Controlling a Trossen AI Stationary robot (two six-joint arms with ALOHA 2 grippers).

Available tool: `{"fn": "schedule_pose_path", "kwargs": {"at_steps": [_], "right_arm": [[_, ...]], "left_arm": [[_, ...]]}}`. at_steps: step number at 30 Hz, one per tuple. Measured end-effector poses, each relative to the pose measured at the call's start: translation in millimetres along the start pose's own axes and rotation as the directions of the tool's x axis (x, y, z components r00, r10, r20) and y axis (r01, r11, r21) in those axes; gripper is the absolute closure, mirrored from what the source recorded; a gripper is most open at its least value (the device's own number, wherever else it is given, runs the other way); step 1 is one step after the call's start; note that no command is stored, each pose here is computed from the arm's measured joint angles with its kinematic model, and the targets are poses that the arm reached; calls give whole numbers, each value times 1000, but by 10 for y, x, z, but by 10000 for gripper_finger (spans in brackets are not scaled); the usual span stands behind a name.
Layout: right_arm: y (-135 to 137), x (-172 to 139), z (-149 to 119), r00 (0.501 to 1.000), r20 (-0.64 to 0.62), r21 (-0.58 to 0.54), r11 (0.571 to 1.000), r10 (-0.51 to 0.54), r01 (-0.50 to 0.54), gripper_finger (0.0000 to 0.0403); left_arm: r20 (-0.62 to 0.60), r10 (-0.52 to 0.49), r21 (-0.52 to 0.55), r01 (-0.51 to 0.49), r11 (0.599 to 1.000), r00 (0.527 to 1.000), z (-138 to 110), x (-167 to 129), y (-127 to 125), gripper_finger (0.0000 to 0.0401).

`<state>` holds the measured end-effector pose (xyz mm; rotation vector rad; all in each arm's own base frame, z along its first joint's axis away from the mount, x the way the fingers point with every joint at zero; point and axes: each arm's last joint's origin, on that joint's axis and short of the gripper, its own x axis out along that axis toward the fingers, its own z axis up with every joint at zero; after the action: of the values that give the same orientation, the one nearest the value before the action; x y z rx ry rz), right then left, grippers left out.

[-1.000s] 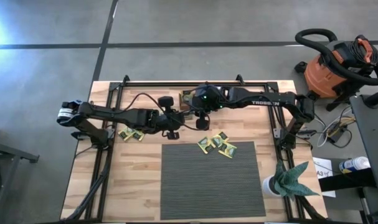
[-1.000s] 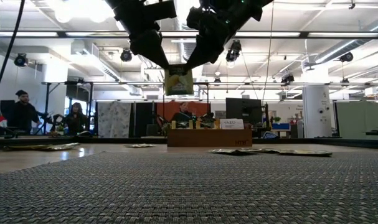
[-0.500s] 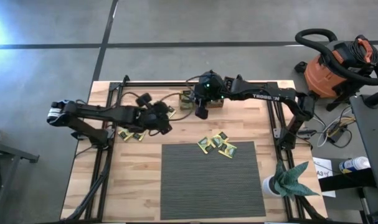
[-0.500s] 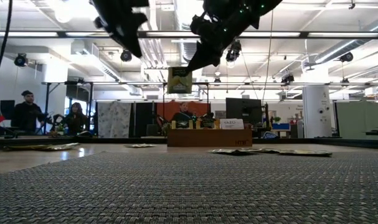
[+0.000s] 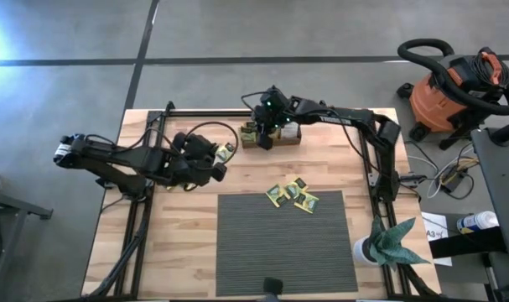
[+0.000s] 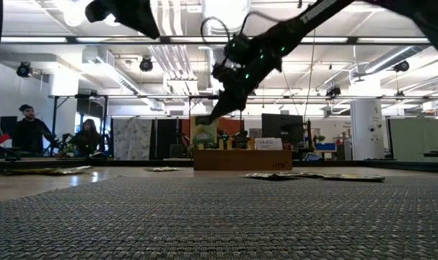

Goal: Pick & Place Tea
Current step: Put the yellow tea bag into the left section of the wooden organizer

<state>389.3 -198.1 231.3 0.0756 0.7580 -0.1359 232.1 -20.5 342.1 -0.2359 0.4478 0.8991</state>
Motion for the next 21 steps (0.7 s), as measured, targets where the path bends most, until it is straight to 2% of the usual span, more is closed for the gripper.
{"fn": "schedule_pose_path", "kwargs": {"at_steps": [3, 9, 11, 15, 18, 21], "right_arm": [[-196, 157, -20, 1000, -12, 25, 1000, -9, 9, 394], [-399, 379, -10, 995, -99, 41, 999, 1, 3, 394], [-399, 381, 12, 990, -139, 16, 1000, 12, -10, 394], [-402, 317, 115, 990, -143, -23, 1000, 7, -10, 394], [-443, 243, 188, 988, -147, -37, 998, -48, 43, 394], [-491, 176, 208, 986, -159, -34, 998, -58, 54, 394]], "left_arm": [[26, -34, -90, 36, 995, 999, -1, -42, -66, 362], [49, -88, -126, 94, 988, 995, -66, -123, -213, 362], [51, -95, -125, 101, 987, 994, -83, -147, -231, 362], [62, -86, -124, 93, 988, 994, -132, -157, -242, 362], [69, -69, -129, 78, 989, 995, -178, -143, -231, 362], [72, -57, -140, 67, 988, 996, -215, -127, -215, 362]]}}
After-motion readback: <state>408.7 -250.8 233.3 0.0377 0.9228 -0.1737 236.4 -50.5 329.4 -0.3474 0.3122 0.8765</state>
